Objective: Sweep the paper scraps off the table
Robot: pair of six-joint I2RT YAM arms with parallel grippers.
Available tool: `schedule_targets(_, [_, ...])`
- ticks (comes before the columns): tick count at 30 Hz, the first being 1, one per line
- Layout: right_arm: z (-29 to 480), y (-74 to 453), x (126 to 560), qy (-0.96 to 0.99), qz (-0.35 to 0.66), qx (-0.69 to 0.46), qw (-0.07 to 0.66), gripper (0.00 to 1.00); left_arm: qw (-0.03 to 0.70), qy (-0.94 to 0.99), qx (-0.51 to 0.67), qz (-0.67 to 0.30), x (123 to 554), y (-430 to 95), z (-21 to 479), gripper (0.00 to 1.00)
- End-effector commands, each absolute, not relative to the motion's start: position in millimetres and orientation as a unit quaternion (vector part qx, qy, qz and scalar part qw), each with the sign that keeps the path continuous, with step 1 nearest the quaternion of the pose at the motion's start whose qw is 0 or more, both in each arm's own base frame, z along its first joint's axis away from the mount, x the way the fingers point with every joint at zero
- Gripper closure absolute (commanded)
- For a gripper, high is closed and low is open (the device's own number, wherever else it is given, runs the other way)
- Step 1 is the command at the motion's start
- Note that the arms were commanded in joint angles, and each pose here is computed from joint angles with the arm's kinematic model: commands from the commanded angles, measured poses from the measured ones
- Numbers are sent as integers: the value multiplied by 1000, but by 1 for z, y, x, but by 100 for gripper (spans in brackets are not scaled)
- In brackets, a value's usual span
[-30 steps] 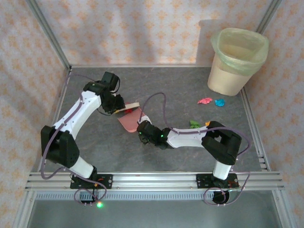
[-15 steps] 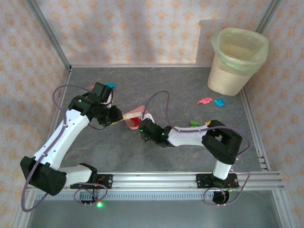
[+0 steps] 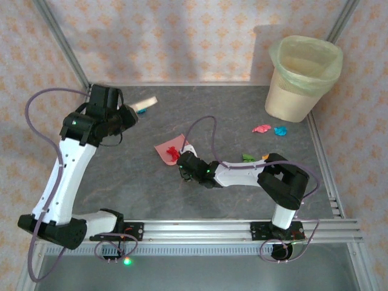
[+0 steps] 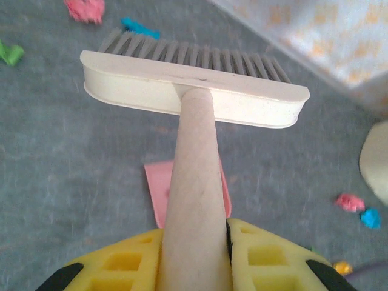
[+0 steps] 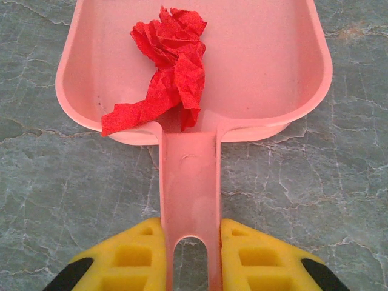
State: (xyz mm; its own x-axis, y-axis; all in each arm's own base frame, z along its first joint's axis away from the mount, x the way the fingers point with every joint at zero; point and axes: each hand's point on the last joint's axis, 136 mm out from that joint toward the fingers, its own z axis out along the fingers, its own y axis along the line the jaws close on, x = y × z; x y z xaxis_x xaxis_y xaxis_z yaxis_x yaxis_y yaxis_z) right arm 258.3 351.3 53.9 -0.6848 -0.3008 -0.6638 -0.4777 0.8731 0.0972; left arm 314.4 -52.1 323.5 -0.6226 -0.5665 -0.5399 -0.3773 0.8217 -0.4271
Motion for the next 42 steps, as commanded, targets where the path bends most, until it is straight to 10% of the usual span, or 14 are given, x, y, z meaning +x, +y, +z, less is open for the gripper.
schedule_targets(1, [39, 341, 254, 918, 122, -211, 313, 100, 377, 868, -303, -109, 359, -37, 328, 100])
schedule_targets(21, [35, 349, 250, 918, 131, -227, 297, 100, 201, 942, -266, 29, 491, -22, 206, 100])
schedule_targets(42, [32, 350, 250, 920, 129, -228, 291, 100, 119, 966, -207, -100, 430, -103, 178, 100])
